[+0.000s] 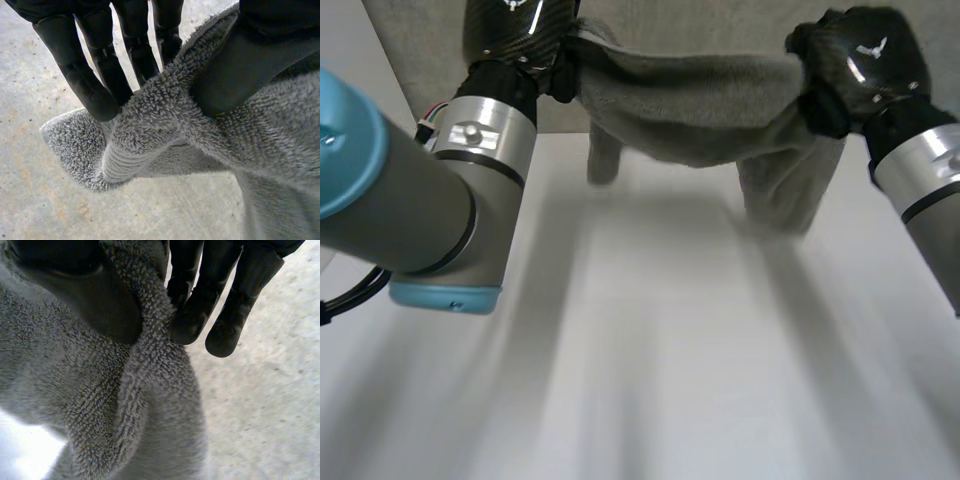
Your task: Fold the towel.
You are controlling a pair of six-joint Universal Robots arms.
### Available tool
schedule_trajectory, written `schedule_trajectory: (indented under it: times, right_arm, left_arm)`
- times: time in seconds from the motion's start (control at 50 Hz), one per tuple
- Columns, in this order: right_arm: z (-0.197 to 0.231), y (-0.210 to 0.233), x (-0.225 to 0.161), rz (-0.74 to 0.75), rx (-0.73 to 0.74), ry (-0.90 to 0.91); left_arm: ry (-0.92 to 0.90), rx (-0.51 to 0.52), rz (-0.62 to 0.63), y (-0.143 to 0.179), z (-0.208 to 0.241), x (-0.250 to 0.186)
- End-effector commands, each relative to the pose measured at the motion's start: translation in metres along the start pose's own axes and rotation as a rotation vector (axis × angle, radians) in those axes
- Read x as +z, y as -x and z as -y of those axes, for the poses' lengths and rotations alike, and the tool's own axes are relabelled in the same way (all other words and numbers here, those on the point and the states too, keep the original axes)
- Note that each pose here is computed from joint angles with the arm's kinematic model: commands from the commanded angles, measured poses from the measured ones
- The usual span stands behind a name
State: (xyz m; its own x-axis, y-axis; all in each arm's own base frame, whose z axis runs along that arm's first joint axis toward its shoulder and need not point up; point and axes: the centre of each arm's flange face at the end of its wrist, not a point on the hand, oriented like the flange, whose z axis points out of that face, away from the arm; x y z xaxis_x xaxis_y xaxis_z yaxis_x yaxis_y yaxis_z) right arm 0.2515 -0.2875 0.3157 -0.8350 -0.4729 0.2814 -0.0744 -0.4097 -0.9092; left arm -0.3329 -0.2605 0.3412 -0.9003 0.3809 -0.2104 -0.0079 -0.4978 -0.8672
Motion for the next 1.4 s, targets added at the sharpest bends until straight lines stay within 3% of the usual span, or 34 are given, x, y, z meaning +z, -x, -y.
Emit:
schedule_trajectory:
  times: [0.02,0.16,0.2,0.3,0.52,0.7,0.82,0.98,1.14,1.4]
  right_arm:
    - [-0.046,0.039,-0.028,0.186,-0.024,0.305]
    - [-0.072,0.056,-0.058,0.323,-0.134,0.532]
    - [-0.085,0.064,-0.082,0.438,-0.156,0.706]
    - [-0.093,0.068,-0.097,0.518,-0.143,0.802]
    - [-0.071,0.056,-0.080,0.392,-0.107,0.652]
    - [-0.070,0.052,-0.079,0.348,-0.064,0.657]
    - [-0.073,0.057,-0.083,0.372,-0.062,0.651]
    - [-0.085,0.058,-0.058,0.414,-0.109,0.614]
    - [-0.102,0.060,-0.043,0.541,-0.128,0.729]
    - [-0.143,0.073,-0.028,0.624,-0.107,0.786]
  left_arm:
    - [0.238,0.053,-0.110,-0.014,-0.045,-0.054]
    - [0.453,0.190,-0.207,-0.020,-0.090,-0.098]
    - [0.515,0.263,-0.240,-0.018,-0.101,-0.114]
    - [0.593,0.329,-0.275,-0.014,-0.113,-0.131]
    - [0.583,0.333,-0.255,-0.007,-0.101,-0.130]
    - [0.602,0.335,-0.274,-0.005,-0.093,-0.135]
    - [0.636,0.350,-0.258,0.003,-0.102,-0.135]
    - [0.735,0.322,-0.296,0.018,-0.118,-0.147]
    - [0.821,0.266,-0.378,0.021,-0.126,-0.165]
    - [0.865,0.220,-0.345,0.046,-0.142,-0.164]
